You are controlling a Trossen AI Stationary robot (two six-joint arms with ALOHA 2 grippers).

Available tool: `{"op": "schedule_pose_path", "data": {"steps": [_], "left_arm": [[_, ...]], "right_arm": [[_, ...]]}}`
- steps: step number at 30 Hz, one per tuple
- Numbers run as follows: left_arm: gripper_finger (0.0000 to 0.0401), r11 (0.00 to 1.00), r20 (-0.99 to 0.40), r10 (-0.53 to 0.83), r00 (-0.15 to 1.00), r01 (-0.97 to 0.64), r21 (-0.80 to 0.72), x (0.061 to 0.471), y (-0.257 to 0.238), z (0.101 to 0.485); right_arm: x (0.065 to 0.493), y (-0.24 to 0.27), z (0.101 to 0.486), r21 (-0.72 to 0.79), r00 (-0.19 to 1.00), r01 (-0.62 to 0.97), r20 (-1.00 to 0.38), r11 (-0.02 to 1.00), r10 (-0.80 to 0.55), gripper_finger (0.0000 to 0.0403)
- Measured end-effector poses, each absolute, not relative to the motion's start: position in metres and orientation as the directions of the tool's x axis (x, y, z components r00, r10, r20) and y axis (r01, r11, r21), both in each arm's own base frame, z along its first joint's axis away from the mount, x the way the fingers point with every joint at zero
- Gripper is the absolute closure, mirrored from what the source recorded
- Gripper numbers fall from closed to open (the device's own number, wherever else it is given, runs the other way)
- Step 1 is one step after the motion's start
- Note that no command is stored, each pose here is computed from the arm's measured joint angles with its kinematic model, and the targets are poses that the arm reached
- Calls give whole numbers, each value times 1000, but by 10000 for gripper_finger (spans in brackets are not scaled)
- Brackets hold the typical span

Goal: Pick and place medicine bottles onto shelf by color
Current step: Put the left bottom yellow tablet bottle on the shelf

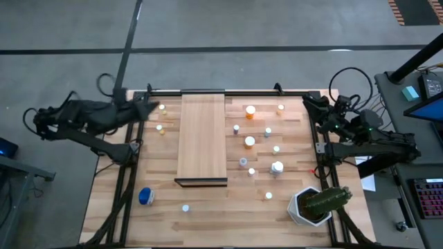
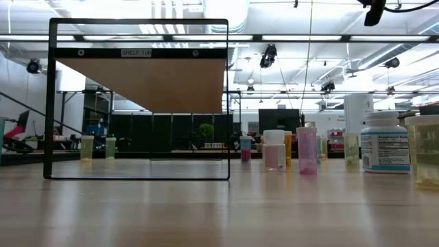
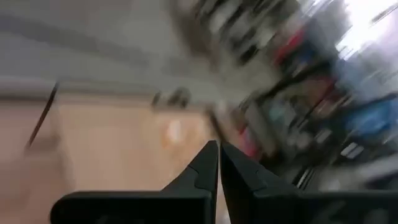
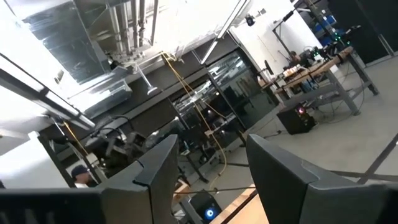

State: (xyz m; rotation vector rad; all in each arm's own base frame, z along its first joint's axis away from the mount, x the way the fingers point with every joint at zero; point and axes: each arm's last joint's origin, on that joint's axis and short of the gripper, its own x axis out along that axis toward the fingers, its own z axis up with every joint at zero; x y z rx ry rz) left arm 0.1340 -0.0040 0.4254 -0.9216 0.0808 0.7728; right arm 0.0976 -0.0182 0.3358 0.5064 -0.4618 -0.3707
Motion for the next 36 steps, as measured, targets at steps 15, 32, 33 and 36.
{"op": "schedule_pose_path", "data": {"steps": [15, 32, 33, 36], "left_arm": [[401, 215, -982, 190, 0, -976, 42, 179, 88, 332], [401, 136, -976, 199, 87, -989, -60, 144, 118, 267], [401, 136, -976, 200, 86, -989, -60, 141, 118, 262], [392, 109, -978, 190, 84, -992, -64, 134, 120, 249]], "right_arm": [[98, -18, 334, 535, 842, 223, 315, 815, -437, 223], [99, -18, 334, 534, 844, 227, 309, 814, -438, 223], [99, -18, 334, 534, 844, 227, 309, 814, -438, 223], [99, -18, 334, 534, 844, 227, 309, 814, -438, 223]]}}
